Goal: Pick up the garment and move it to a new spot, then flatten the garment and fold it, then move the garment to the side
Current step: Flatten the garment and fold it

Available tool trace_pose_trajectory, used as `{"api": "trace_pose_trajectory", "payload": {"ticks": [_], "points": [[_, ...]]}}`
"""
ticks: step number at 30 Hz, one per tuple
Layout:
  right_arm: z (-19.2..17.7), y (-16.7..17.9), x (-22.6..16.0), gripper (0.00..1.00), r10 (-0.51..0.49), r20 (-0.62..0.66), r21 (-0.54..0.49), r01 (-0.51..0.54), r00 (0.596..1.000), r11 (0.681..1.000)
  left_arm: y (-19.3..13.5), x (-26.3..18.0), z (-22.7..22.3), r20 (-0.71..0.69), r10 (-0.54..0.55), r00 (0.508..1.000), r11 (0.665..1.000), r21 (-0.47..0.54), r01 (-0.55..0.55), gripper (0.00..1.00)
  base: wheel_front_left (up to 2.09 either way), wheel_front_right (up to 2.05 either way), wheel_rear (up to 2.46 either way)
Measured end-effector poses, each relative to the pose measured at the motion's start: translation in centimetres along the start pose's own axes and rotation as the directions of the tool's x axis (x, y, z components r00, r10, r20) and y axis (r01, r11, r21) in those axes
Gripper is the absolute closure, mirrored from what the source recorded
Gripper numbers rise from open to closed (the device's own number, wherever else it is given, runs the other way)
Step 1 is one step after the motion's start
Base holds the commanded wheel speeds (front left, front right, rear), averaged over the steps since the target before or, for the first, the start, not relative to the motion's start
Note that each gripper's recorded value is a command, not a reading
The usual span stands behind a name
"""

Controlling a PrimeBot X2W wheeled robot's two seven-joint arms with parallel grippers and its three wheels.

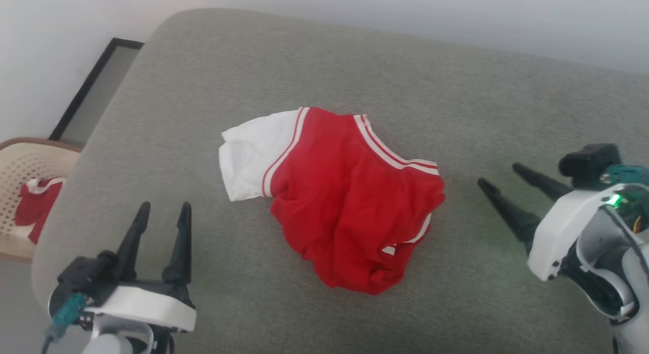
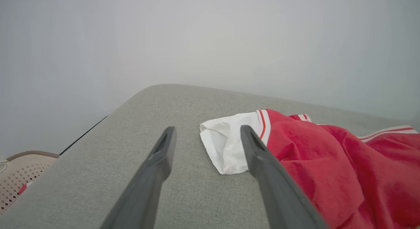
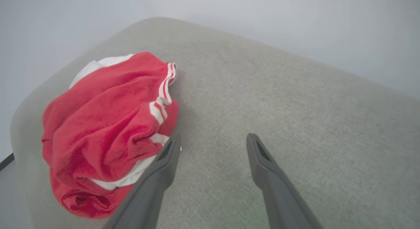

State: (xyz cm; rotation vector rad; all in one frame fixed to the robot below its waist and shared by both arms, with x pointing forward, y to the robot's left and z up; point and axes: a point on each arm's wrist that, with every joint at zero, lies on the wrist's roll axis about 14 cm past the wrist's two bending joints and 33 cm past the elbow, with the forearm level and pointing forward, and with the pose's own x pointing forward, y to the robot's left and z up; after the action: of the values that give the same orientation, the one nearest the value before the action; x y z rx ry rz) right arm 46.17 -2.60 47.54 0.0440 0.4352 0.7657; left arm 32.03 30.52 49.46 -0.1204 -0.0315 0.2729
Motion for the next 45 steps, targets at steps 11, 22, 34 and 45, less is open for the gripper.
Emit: {"api": "trace_pose_trajectory", "payload": {"ticks": [11, 22, 34, 45], "points": [[4.5, -7.3, -6.0, 0.0, -0.299, 0.332, 0.105, 0.28, 0.895, 0.954, -4.2, 5.8, 1.8, -0.012, -0.2, 0.98, 0.976, 0.081, 0.2, 0.0, 0.0, 0.0, 0.0], [3.6, -12.8, -13.4, 0.0, -0.549, 0.42, 0.221, 0.506, 0.722, 0.834, -7.1, 11.6, -1.8, -0.282, -0.279, 0.918, 0.938, 0.127, 0.324, 0.0, 0.0, 0.0, 0.0], [0.6, -14.9, -16.1, 0.0, -0.654, 0.37, 0.29, 0.587, 0.66, 0.756, -3.2, 13.1, -10.0, -0.673, -0.072, 0.736, 0.969, 0.126, 0.21, 0.0, 0.0, 0.0, 0.0], [-0.5, -15.5, -16.2, 0.0, -0.672, 0.337, 0.3, 0.602, 0.66, 0.741, -2.3, 12.8, -12.7, -0.799, 0.004, 0.601, 0.989, 0.092, 0.116, 0.0, 0.0, 0.0, 0.0]]}}
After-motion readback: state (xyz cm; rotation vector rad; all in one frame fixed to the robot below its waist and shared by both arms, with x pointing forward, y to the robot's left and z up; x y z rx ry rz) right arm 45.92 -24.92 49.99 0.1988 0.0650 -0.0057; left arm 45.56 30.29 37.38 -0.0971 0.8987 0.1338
